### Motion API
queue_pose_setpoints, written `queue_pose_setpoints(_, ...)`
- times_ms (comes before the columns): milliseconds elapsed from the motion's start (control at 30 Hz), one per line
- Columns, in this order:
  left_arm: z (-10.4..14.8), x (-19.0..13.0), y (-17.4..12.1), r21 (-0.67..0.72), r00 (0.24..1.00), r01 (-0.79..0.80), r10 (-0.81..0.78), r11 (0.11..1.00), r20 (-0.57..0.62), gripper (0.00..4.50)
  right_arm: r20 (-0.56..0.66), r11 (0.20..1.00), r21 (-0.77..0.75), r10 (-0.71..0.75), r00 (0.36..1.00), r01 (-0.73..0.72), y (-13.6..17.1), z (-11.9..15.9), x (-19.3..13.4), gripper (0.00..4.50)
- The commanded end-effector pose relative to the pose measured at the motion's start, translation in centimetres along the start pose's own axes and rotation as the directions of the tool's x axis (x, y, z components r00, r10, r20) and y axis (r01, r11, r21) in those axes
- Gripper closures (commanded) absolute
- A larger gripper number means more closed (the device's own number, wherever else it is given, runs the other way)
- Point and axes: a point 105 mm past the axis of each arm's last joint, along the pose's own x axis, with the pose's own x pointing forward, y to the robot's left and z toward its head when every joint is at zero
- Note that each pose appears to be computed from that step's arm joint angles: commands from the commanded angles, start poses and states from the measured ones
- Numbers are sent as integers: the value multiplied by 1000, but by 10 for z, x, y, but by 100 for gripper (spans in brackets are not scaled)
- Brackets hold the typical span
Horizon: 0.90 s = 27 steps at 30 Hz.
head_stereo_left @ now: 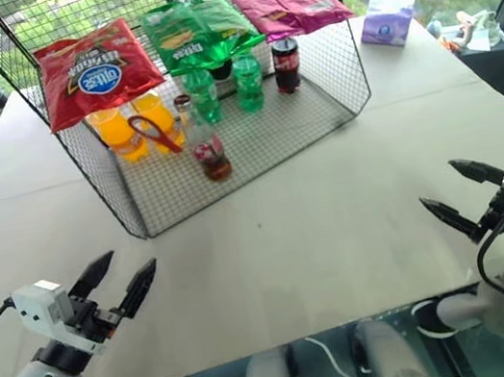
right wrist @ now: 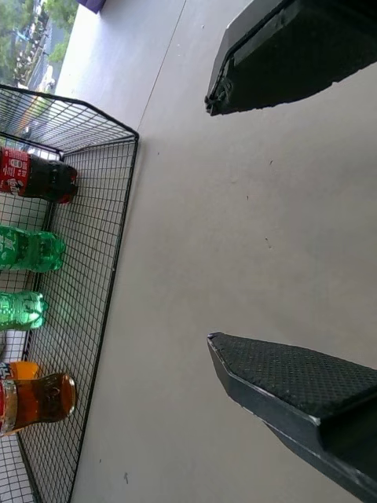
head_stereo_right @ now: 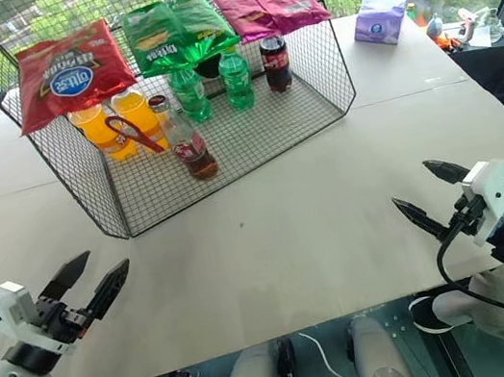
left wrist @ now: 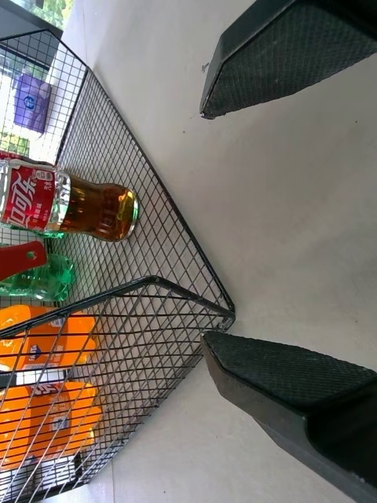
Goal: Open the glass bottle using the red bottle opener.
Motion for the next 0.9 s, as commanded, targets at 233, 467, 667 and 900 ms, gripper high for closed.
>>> queue_pose_setpoints(233,28,20,-41,82,971,199,-208,977,121,5,253,995,-46,101,962,-92,23,49,19,0)
queue_pose_setpoints(467,41,36,-60,76,950,243,-253,967,182,5,405,968,-74,250,880,-241,57,92,29,0)
queue_pose_setpoints(667,55,58,-66,21,966,158,-159,987,202,5,449,953,-85,296,843,-289,75,114,30,0)
queue_pose_setpoints(900,79,89,-69,-11,970,64,-59,998,234,5,438,944,-108,328,837,-313,84,120,30,0)
